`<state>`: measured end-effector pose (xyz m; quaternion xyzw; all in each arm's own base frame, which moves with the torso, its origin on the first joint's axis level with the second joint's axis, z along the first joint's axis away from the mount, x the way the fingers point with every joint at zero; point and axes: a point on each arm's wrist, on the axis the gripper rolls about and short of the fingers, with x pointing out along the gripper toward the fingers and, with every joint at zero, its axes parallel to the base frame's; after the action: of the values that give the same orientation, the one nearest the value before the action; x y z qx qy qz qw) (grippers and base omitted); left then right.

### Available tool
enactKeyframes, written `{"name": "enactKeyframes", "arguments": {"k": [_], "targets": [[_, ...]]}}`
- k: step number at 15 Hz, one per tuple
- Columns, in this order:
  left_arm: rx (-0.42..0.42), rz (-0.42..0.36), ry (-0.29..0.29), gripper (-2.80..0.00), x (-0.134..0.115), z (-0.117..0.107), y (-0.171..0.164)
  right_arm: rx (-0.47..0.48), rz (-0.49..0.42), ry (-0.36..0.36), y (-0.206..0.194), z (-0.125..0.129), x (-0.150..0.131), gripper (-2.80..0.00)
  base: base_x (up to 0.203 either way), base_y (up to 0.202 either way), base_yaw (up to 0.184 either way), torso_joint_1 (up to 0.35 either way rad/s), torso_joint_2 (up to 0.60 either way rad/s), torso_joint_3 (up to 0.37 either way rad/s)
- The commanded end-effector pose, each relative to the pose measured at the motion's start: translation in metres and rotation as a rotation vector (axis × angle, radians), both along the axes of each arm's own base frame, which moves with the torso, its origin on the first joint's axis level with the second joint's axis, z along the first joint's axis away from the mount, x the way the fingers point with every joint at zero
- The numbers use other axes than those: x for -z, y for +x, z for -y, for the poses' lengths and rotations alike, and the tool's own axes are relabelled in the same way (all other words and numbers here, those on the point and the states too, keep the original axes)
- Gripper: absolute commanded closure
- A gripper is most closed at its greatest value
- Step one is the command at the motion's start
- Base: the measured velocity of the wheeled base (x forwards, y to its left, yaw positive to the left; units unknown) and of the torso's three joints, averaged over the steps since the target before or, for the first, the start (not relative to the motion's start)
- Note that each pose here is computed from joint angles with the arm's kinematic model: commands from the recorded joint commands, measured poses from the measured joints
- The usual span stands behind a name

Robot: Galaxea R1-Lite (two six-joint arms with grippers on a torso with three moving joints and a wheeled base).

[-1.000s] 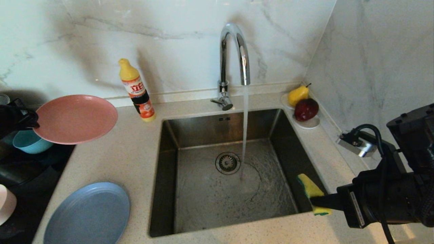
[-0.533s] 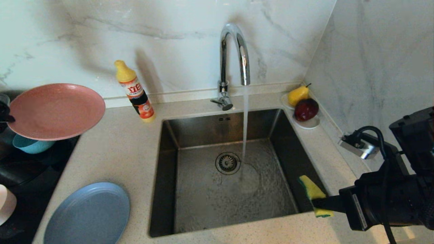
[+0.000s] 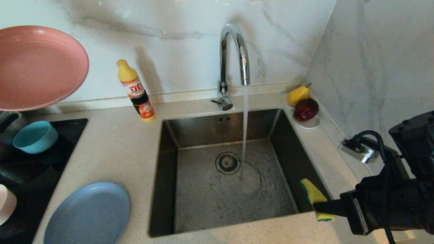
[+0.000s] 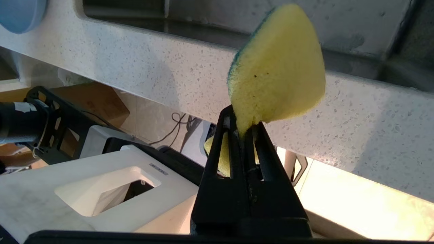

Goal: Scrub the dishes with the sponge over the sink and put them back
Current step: Wash the plate

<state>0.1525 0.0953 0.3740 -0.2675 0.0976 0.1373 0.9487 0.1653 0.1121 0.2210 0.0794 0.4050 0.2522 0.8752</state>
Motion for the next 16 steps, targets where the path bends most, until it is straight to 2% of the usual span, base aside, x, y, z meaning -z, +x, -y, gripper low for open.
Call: {"name": "enactKeyframes", "arguments": {"k": [1, 4, 7, 11, 13, 16], "targets": [[0.103, 0.054, 0.011, 0.00, -0.009, 0.021, -0.019, 0.001, -0.011, -0.003, 0.000, 0.000, 0.002, 0.00, 0.000, 0.000, 0.000, 0.000, 0.00, 0.000], [0.305, 0.004, 0.009, 0.00, -0.001, 0.044, -0.002, 0.001, 0.002, 0.000, -0.001, 0.001, 0.000, 0.00, 0.000, 0.000, 0.000, 0.000, 0.00, 0.000], [0.410, -0.083, 0.037, 0.00, 0.013, 0.068, 0.030, 0.001, 0.006, 0.003, -0.003, 0.002, -0.001, 0.00, 0.000, 0.000, 0.000, 0.000, 0.00, 0.000], [0.475, -0.232, 0.106, 0.00, 0.042, 0.117, 0.077, 0.000, 0.008, 0.003, -0.004, 0.003, -0.001, 0.00, 0.000, 0.000, 0.000, 0.000, 0.00, 0.000], [0.471, -0.307, 0.136, 0.00, 0.062, 0.136, 0.104, -0.001, 0.008, 0.002, -0.004, 0.003, -0.001, 0.00, 0.000, 0.000, 0.000, 0.000, 0.00, 0.000], [0.511, -0.336, 0.143, 0.00, 0.082, 0.169, 0.130, -0.001, 0.019, 0.009, -0.004, 0.003, -0.004, 0.00, 0.000, 0.000, 0.000, 0.000, 0.00, 0.000]]}}
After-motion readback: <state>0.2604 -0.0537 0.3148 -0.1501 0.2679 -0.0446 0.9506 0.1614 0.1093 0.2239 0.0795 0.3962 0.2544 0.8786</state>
